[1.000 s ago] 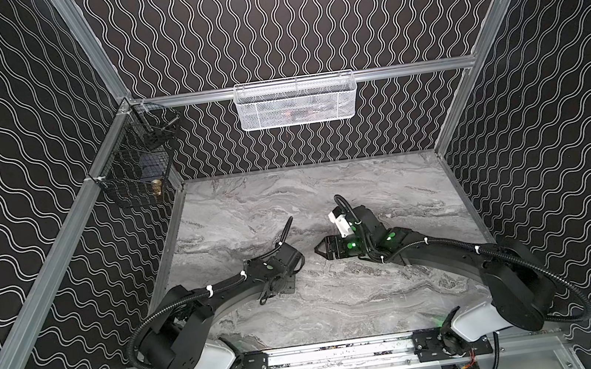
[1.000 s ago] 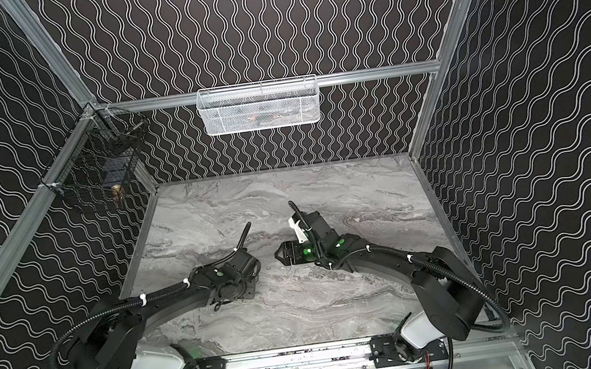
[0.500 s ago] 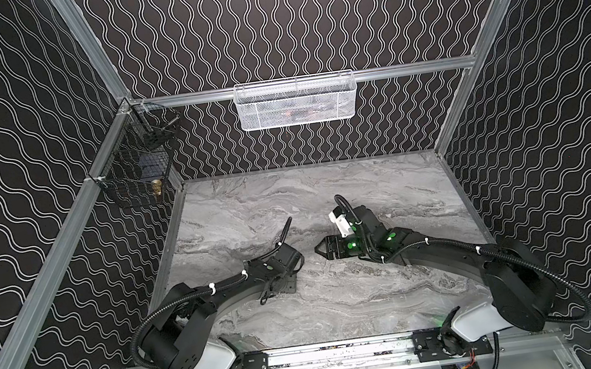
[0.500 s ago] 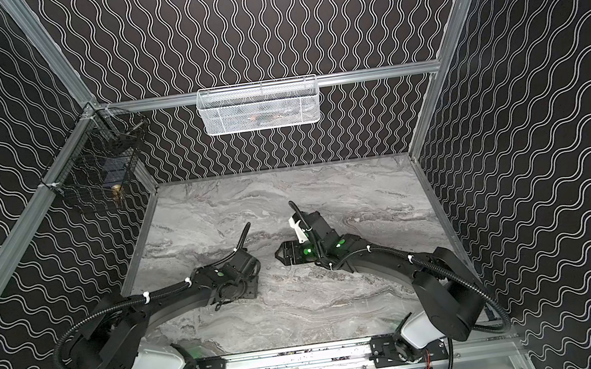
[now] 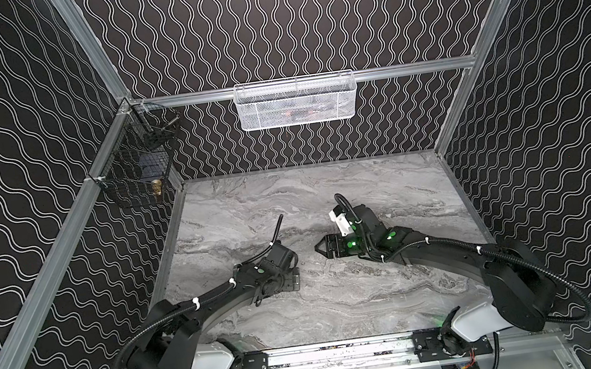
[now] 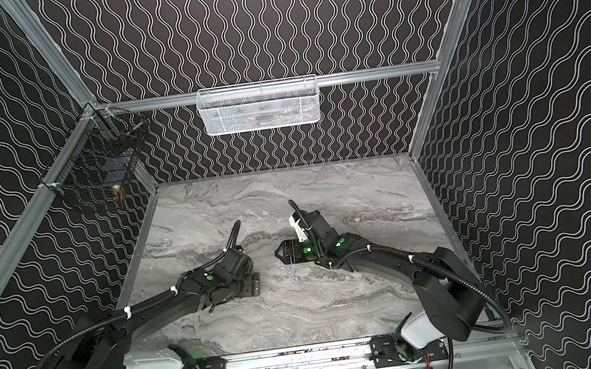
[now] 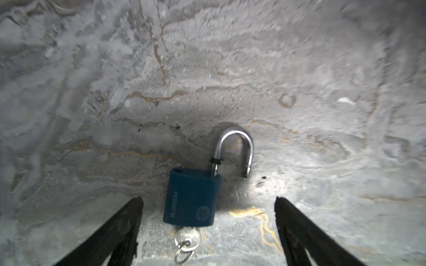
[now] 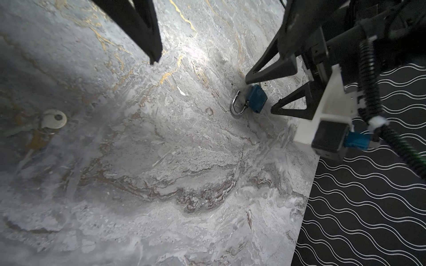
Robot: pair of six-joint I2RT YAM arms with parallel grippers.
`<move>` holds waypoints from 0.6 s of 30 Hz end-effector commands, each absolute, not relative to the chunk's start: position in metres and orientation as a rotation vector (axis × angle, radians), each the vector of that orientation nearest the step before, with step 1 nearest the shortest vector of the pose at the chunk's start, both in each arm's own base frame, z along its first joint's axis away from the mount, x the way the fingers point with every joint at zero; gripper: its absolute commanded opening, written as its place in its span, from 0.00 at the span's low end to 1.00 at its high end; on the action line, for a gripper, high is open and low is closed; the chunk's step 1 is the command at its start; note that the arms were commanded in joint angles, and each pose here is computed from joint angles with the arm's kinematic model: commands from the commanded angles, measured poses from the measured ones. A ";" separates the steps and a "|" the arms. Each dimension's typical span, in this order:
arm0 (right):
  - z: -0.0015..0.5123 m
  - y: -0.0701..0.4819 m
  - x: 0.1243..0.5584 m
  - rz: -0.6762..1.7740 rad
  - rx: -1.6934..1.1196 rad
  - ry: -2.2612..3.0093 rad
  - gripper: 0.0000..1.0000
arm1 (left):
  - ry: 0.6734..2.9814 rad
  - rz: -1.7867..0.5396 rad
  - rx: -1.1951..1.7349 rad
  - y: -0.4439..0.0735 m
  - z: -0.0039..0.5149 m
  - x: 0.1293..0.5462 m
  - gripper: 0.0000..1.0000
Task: Unlock with the key
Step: 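Set the open teal padlock on the table and open the left gripper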
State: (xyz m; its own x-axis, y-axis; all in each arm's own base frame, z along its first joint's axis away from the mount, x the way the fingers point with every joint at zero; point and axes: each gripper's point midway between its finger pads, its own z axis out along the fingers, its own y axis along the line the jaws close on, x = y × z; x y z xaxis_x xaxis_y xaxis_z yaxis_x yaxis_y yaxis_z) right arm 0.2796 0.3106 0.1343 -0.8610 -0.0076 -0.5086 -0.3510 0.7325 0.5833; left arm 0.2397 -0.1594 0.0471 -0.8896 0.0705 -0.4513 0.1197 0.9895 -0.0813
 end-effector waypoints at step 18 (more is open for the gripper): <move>0.109 0.254 0.318 0.584 -0.026 2.561 0.81 | 2.322 -0.432 -0.033 -0.167 0.159 0.259 0.99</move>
State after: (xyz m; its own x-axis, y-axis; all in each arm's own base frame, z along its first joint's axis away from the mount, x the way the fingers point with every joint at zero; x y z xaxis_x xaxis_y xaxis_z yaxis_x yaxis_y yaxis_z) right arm 0.3139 0.2615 0.1128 -0.8668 0.0636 -0.4946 -0.1736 0.8914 0.4187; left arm 0.2509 -0.1655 0.1444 -0.7483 -0.0968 -0.6563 0.1240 0.9515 -0.2817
